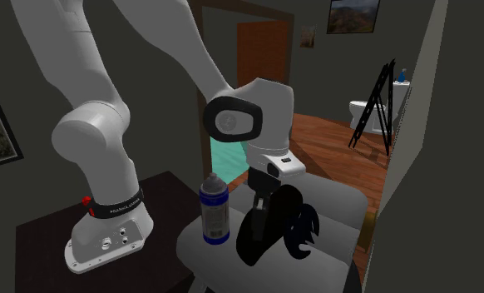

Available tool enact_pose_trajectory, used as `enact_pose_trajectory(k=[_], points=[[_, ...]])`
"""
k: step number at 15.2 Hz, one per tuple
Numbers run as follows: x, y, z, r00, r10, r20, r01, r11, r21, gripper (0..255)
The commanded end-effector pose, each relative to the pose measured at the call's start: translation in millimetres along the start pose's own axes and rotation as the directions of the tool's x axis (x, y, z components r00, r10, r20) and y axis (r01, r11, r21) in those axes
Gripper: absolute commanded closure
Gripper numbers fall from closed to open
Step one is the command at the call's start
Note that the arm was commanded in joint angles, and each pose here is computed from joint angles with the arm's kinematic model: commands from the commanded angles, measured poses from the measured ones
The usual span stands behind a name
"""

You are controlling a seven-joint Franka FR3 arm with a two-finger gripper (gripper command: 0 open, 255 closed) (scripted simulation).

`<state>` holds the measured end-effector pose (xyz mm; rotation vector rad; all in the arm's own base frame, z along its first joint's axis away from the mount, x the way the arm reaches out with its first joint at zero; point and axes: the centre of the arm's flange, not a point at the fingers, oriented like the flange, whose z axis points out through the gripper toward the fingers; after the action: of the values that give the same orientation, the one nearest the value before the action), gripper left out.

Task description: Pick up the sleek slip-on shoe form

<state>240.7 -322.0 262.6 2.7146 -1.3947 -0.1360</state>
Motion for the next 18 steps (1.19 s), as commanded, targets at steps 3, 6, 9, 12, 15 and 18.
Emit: enact_pose_trajectory(k=[3, 6, 9, 12, 15, 18], points=[[-1, 0, 1, 1.000, -0.001, 0.001, 0.001, 1.000, 0.000, 255], [0, 0, 1, 1.000, -0.001, 0.002, 0.001, 1.000, 0.000, 255], [-1, 0, -4, 1.000, -0.001, 0.001, 0.001, 1.000, 0.000, 255], [-1, 2, -20, 1.000, -0.001, 0.001, 0.001, 1.000, 0.000, 255], [-2, 4, -35, 1.000, -0.001, 0.001, 0.001, 1.000, 0.000, 255], [-2, 6, -51, 1.000, -0.001, 0.001, 0.001, 1.000, 0.000, 255]])
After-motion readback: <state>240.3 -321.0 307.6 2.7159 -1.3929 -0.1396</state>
